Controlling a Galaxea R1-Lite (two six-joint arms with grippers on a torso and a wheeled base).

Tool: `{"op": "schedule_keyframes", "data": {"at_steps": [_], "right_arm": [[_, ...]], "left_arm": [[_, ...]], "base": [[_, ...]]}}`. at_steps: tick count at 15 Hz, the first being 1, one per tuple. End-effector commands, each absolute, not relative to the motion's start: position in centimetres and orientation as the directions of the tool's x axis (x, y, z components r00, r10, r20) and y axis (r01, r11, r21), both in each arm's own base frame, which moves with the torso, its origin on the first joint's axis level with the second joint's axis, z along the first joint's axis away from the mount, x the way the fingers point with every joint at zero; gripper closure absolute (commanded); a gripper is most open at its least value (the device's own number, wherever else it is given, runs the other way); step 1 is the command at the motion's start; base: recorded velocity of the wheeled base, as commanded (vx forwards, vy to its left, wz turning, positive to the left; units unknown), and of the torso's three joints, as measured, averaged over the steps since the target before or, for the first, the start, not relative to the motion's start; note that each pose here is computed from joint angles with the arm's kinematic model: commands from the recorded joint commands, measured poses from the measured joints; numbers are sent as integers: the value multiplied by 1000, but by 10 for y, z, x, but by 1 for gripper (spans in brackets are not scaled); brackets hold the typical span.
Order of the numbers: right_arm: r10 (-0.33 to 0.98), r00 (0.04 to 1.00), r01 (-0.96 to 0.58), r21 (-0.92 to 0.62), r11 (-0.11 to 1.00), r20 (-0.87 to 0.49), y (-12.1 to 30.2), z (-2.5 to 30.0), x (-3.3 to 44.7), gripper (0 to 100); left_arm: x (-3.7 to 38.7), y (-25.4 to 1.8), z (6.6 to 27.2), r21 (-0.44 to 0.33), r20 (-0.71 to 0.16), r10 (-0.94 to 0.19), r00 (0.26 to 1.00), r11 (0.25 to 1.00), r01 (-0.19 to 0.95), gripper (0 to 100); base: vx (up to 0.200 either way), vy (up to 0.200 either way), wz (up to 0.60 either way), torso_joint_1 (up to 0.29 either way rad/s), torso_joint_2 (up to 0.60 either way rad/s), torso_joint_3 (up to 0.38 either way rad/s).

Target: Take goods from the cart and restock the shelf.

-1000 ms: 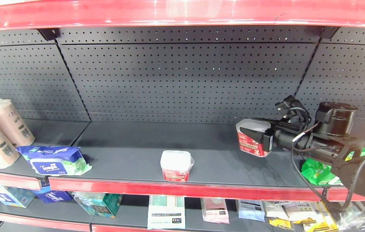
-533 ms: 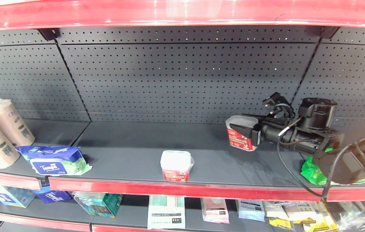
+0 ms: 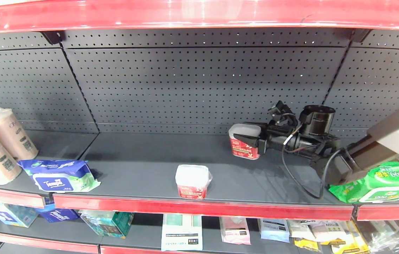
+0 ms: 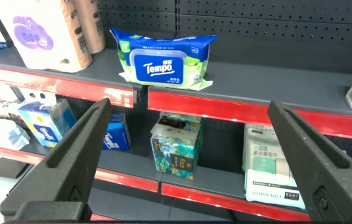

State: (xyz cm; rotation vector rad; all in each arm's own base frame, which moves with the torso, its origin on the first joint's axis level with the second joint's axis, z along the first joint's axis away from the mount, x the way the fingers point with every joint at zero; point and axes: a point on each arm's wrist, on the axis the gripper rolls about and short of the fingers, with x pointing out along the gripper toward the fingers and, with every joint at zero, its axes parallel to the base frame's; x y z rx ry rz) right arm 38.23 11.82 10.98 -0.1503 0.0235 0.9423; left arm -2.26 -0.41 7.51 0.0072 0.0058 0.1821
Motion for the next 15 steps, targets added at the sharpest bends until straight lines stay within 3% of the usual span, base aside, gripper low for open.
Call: {"op": "schedule_keyframes", "data": {"at_steps": [1, 7, 15], "right_arm": [[838, 539, -841, -106, 530, -89, 132, 88, 397, 100], [900, 433, -898, -111, 427, -43, 182, 71, 413, 100], [941, 335, -939, -99, 330, -47, 197, 37, 430, 100]], "left_arm": [[-23, -4, 75, 8, -6, 182, 983, 983, -181, 0], [-23, -4, 75, 8, -6, 182, 983, 983, -181, 0], [-23, -4, 75, 8, -6, 182, 983, 983, -181, 0]], "base": [[0, 0, 0, 0, 0, 0], [0, 0, 0, 0, 0, 0], [0, 0, 0, 0, 0, 0]]}}
